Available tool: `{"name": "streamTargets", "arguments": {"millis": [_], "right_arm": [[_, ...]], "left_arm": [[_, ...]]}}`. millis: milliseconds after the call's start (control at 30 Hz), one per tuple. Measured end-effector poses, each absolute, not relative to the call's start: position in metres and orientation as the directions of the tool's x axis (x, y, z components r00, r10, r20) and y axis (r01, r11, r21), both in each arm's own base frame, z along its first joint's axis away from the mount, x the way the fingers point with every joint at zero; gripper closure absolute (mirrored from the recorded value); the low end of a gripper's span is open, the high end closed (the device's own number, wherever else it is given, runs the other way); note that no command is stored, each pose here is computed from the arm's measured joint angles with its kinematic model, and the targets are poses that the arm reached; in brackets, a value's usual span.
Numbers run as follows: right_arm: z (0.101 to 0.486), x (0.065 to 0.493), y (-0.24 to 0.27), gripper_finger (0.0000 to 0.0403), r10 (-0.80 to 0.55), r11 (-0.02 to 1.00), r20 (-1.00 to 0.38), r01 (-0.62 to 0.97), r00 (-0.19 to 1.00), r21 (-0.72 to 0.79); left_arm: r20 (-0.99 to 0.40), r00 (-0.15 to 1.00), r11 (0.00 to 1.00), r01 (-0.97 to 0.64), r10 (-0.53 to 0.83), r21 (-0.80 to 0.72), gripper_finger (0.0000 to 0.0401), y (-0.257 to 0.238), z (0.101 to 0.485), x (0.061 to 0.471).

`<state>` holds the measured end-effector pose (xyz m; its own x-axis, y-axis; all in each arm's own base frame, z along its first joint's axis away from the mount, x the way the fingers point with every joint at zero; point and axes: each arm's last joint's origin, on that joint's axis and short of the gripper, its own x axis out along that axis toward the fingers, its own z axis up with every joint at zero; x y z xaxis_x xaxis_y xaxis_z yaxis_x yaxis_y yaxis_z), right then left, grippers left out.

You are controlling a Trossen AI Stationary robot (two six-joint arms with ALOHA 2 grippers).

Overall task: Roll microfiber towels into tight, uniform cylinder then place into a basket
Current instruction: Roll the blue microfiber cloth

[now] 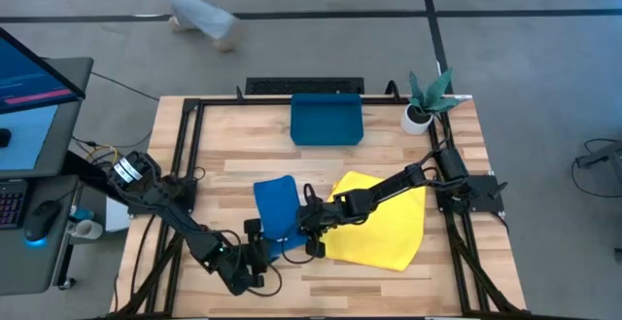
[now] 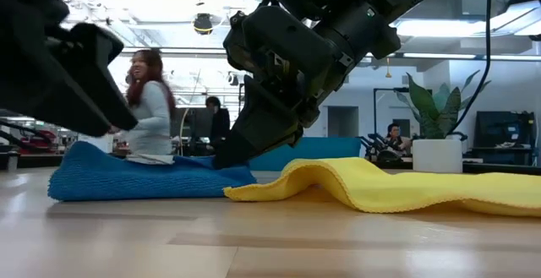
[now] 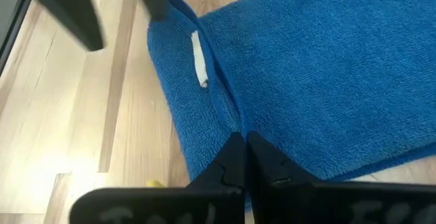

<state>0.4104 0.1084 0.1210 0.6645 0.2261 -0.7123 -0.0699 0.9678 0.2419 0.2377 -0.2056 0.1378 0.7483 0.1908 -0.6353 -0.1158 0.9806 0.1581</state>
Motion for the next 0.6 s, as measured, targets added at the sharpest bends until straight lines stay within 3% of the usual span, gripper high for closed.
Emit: {"name": "streamTargets", "arguments": {"millis": [333, 600], "right_arm": [[0.121, 0.41, 0.108, 0.0389, 0.226, 0.966, -0.714, -0.059, 0.663, 0.252], [0.12, 0.409, 0.108, 0.039, 0.224, 0.967, -0.726, -0.055, 0.65, 0.249]], "left_arm": [[-0.616, 0.77, 0.986, -0.125, 0.169, 0.115, 0.0206, -0.195, 0.125, 0.236], [-0.661, 0.73, 0.983, -0.174, 0.173, 0.065, 0.0257, -0.182, 0.113, 0.233]]}}
